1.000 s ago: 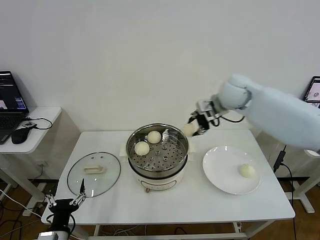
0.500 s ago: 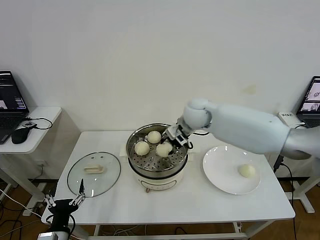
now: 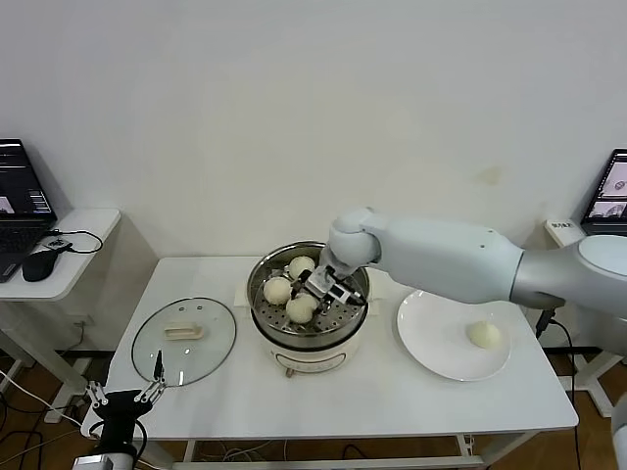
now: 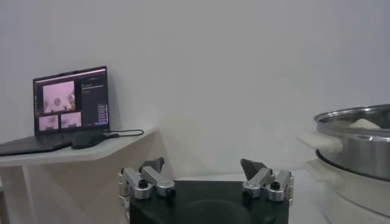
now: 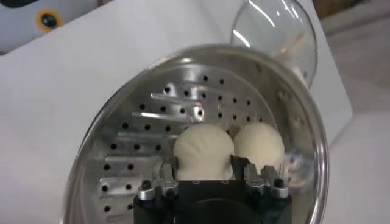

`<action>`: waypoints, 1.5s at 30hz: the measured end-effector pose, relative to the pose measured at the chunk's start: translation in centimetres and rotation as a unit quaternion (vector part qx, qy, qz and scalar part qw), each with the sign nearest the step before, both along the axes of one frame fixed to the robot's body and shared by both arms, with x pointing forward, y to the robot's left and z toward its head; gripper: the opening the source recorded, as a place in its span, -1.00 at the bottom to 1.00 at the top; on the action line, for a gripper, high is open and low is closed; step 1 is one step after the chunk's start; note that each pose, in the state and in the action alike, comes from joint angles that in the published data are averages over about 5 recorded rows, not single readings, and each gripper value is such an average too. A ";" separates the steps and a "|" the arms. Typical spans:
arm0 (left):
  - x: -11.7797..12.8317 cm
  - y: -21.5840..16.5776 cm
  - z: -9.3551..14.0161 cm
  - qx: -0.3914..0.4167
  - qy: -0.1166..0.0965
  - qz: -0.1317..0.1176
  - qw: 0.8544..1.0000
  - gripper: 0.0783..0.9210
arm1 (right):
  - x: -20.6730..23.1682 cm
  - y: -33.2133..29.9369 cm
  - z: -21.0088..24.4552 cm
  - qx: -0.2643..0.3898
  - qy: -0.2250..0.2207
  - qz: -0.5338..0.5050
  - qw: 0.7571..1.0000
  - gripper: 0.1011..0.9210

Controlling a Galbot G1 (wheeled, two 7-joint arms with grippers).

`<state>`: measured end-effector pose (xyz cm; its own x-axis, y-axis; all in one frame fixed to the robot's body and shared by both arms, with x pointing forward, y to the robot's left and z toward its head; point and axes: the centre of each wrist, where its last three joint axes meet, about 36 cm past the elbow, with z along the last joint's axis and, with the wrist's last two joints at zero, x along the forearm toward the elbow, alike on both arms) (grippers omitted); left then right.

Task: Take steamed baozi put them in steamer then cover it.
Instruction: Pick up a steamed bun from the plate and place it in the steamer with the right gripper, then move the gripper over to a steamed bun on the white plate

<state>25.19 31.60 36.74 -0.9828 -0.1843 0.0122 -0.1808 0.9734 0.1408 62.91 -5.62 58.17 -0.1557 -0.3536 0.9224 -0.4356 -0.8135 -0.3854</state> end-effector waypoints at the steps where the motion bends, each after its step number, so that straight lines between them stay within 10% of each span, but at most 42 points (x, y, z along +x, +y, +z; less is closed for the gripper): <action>1: 0.0 0.0 0.0 0.000 0.000 0.000 1.000 0.77 | -0.1 0.1 0.0 -0.003 0.000 0.004 1.000 0.14; 27: -0.3 0.5 0.2 0.006 -0.003 0.001 1.000 0.77 | 0.8 -4.4 4.9 0.018 -0.017 -0.080 0.996 0.76; 45: -0.1 0.6 0.4 0.012 -0.002 -0.012 1.000 0.77 | 0.6 -20.6 6.7 0.040 -0.013 -0.392 0.919 0.76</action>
<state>25.10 32.23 37.13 -0.9869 -0.1611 0.0031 -0.1584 0.9737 0.1636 63.52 -26.21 64.92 -0.4129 -0.1892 0.8909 -0.8656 -0.2226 -0.4485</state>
